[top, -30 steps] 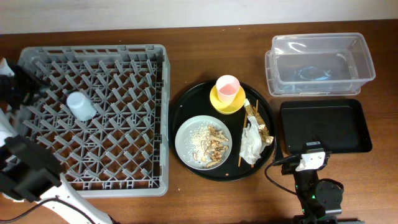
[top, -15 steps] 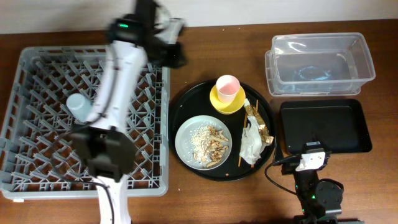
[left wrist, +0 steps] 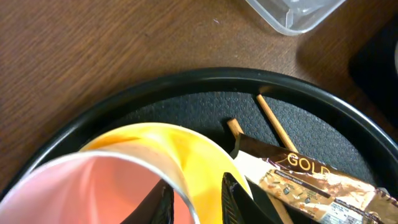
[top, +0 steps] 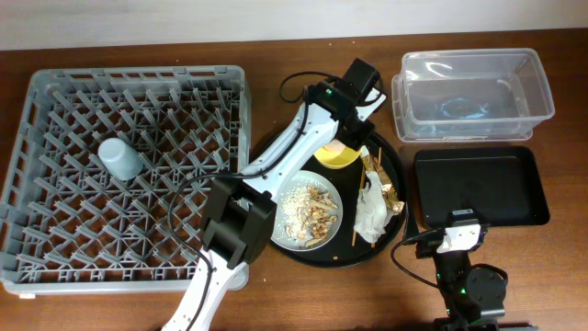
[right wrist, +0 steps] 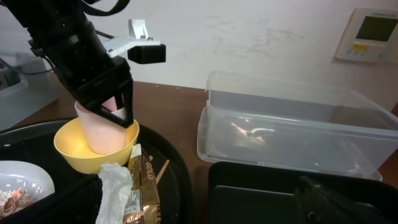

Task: Sort waste into correct bins and load items into the dishwasher rack
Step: 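Grasp the pink cup and place it upside down in the rack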

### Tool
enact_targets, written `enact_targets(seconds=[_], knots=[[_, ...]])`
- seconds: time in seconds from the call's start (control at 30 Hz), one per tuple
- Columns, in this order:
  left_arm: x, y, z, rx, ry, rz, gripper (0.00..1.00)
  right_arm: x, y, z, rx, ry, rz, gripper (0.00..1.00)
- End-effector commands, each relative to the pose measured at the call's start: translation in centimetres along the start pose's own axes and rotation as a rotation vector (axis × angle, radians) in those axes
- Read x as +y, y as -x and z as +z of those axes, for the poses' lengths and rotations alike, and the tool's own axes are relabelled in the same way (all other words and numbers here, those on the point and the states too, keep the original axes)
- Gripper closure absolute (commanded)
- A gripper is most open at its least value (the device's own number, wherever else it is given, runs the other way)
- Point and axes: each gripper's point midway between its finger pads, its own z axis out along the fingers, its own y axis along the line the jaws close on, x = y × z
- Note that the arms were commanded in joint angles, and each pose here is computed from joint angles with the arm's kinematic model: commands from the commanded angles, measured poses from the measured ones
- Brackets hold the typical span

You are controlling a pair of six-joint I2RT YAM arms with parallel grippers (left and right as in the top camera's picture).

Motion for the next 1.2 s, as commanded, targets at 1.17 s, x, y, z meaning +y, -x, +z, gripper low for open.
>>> enact_targets(seconds=[1.17], knots=[[26.9, -22.1, -29.9, -0.108, -0.316, -1.258, 0.99, 0.0, -0.2, 0.0, 0.004, -0.002, -0.004, 0.01]])
